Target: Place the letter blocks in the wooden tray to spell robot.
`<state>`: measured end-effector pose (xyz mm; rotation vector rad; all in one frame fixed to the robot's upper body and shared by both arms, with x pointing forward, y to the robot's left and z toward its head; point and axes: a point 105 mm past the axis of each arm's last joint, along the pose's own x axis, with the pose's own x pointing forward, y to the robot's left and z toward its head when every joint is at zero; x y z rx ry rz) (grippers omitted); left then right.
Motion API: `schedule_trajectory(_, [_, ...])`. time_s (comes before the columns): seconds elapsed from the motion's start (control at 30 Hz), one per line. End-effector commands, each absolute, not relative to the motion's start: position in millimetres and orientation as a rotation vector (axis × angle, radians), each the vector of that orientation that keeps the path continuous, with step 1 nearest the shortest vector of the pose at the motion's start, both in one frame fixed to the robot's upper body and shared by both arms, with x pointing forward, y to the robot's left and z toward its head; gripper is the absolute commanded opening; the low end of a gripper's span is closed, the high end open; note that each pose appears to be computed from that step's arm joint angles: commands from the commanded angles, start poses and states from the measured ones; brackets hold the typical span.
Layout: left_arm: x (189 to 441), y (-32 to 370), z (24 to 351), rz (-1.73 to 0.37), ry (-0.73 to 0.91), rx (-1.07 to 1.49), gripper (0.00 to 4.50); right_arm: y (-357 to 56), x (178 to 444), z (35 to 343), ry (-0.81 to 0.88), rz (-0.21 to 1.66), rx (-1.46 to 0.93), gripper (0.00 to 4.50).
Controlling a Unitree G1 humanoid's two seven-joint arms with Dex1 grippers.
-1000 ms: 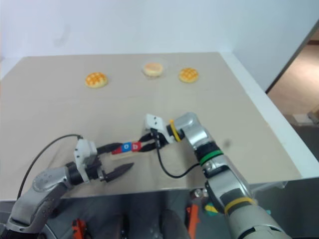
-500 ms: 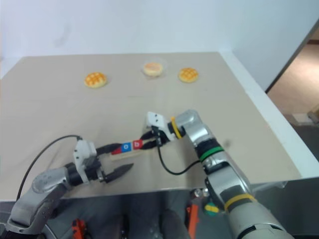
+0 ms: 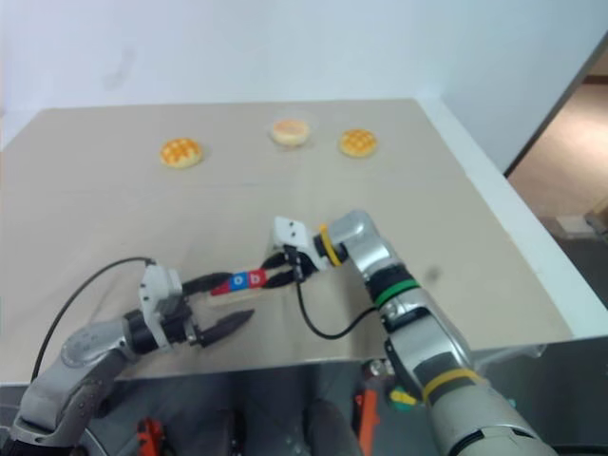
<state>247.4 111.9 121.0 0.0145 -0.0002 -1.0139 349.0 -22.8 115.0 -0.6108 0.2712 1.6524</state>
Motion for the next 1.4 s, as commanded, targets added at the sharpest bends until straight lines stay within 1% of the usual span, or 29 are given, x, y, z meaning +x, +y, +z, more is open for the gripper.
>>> schedule_trajectory(0.03, [253, 121, 133, -0.943, -0.056, 0.075, 4.50, -20, 355, 122, 0.246, 1.653, -0.670, 1.66])
schedule_trajectory(0.47, [253, 121, 132, -0.920, -0.062, 0.107, 4.50, -22, 353, 116, 0.268, 1.690, -0.681, 1.66])
schedule_trajectory(0.63, [251, 120, 130, -0.928, -0.054, 0.101, 4.50, -26, 350, 114, 0.312, 1.687, -0.615, 1.66])
schedule_trajectory(0.73, [251, 120, 129, -0.928, -0.052, 0.100, 4.50, -27, 347, 112, 0.307, 1.684, -0.603, 1.66])
schedule_trajectory(0.9, [252, 119, 129, -0.936, -0.048, 0.103, 4.50, -29, 346, 124, 0.278, 1.674, -0.568, 1.66])
schedule_trajectory(1.07, [253, 119, 129, -0.941, -0.046, 0.104, 4.50, -32, 345, 127, 0.275, 1.654, -0.553, 1.66])
schedule_trajectory(1.27, [253, 119, 130, -0.953, -0.048, 0.103, 4.50, -33, 345, 137, 0.260, 1.672, -0.591, 1.66])
schedule_trajectory(1.3, [253, 119, 130, -0.954, -0.048, 0.103, 4.50, -32, 345, 138, 0.256, 1.681, -0.605, 1.98])
schedule_trajectory(1.33, [252, 119, 130, -0.956, -0.048, 0.102, 4.50, -29, 345, 140, 0.247, 1.690, -0.617, 2.61])
schedule_trajectory(1.37, [252, 118, 130, -0.957, -0.048, 0.102, 4.50, -27, 345, 142, 0.242, 1.695, -0.623, 2.74])
schedule_trajectory(1.4, [252, 118, 130, -0.958, -0.048, 0.102, 4.50, -26, 345, 142, 0.244, 1.703, -0.627, 3.23])
